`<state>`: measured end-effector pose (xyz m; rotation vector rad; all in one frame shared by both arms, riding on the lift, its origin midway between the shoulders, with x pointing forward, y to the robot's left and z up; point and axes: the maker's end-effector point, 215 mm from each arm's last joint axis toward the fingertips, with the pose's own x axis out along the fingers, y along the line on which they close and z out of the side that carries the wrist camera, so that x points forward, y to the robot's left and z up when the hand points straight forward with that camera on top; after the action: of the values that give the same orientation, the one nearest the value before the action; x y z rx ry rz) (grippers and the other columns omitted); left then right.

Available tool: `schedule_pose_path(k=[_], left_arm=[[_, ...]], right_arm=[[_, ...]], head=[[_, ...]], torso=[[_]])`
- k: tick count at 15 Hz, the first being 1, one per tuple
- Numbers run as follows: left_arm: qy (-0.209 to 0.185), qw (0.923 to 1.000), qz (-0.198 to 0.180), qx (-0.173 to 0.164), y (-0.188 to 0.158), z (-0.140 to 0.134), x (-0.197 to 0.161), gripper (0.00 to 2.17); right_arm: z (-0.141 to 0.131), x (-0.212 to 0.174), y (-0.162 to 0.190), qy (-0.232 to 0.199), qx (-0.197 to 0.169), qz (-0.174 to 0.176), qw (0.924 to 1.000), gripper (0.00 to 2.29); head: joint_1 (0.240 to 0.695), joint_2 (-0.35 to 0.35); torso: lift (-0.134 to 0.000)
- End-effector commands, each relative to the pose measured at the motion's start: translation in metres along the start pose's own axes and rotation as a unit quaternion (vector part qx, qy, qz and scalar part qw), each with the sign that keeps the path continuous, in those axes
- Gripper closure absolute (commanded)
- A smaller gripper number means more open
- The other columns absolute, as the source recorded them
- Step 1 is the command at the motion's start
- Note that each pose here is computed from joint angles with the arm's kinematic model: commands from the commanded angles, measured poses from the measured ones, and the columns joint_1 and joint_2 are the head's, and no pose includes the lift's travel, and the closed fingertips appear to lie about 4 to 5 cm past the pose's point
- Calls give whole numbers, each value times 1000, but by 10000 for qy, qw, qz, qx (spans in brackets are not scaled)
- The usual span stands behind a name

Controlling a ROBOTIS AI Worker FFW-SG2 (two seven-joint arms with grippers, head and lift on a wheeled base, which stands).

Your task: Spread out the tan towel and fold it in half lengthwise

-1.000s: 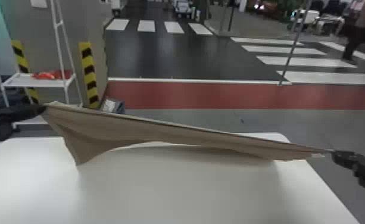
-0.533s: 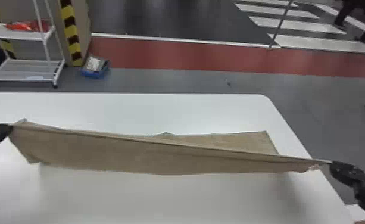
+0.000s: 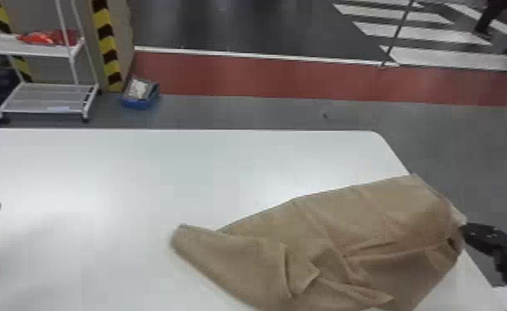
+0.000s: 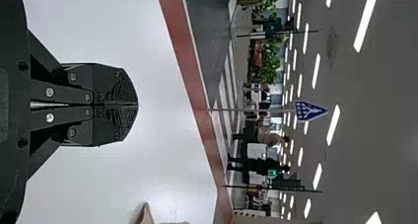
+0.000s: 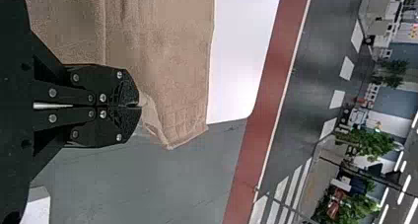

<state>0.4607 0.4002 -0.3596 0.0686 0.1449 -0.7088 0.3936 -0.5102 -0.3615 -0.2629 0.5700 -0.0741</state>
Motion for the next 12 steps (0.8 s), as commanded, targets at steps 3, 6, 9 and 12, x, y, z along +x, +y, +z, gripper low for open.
schedule_pose_path(k=[3,6,9,12], left_arm=[[148,9982,-434,-398,-22,-7,4,977],[503,9882,-1097,-944,-71,-12,27,218],[895,9773,-1585,-1086,-127,-30,72,198],[1149,9729,-1792,-901,-168,-41,116,198]], right_arm=[[12,13,21,-2,28,168,9999,1656],[11,11,23,15,74,169,9998,1656],[9,8,28,22,99,162,9998,1656],[5,6,33,39,119,188,9997,1656]], head=[[695,-131],[695,-153],[695,-217],[695,-283]], torso=[[-123],[-123],[-123],[-123]])
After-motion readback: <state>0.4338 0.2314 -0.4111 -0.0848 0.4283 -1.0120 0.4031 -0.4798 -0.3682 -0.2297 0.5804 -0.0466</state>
